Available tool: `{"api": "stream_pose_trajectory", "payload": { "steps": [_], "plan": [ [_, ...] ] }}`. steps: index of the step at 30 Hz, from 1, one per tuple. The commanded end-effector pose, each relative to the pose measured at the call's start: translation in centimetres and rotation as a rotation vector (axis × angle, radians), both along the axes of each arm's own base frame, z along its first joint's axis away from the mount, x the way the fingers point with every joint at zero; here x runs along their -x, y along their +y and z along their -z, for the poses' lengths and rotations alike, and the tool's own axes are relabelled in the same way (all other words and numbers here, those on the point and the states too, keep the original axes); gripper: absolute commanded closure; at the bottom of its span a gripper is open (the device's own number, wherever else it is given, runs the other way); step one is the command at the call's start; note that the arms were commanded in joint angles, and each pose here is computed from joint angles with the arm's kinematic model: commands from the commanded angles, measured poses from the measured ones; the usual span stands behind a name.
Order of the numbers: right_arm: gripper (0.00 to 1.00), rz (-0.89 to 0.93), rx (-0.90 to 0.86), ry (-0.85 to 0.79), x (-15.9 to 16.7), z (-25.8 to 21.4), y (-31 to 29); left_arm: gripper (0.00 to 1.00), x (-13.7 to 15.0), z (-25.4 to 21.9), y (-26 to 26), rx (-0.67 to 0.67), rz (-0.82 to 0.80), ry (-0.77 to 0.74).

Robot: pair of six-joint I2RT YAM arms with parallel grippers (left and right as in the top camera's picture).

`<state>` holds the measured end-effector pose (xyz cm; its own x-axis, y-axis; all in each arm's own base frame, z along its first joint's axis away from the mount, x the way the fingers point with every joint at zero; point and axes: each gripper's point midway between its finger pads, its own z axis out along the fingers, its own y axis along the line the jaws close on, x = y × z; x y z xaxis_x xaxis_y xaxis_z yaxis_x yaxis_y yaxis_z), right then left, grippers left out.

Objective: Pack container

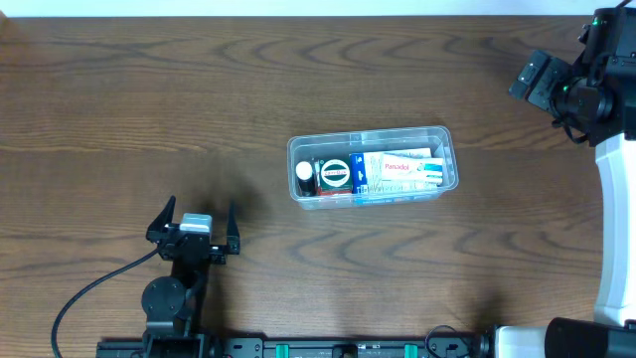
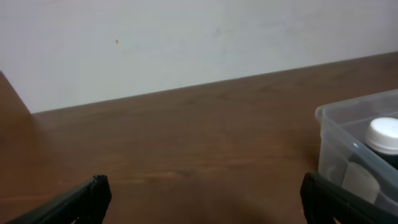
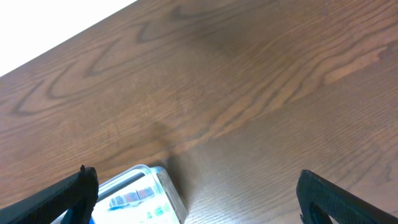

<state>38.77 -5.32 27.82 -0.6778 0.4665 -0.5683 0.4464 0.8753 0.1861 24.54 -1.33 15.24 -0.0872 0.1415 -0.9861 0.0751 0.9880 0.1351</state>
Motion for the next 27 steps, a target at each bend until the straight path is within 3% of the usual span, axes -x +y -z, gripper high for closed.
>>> {"api": "stream_pose_trajectory", "payload": {
  "steps": [1,6,27],
  "plan": [
    [0.01,0.017,0.003,-0.015,0.1,-0.6,-0.3,0.02,0.2,1.5,0.3,0.000,-0.014,0.054],
    [0.01,0.017,0.003,-0.015,0.1,-0.6,-0.3,0.02,0.2,1.6,1.7,0.037,-0.103,0.060],
    [0.01,0.017,0.003,-0.015,0.1,-0.6,-0.3,0.02,0.2,1.6,1.5,0.048,-0.094,0.062]
  ]
}}
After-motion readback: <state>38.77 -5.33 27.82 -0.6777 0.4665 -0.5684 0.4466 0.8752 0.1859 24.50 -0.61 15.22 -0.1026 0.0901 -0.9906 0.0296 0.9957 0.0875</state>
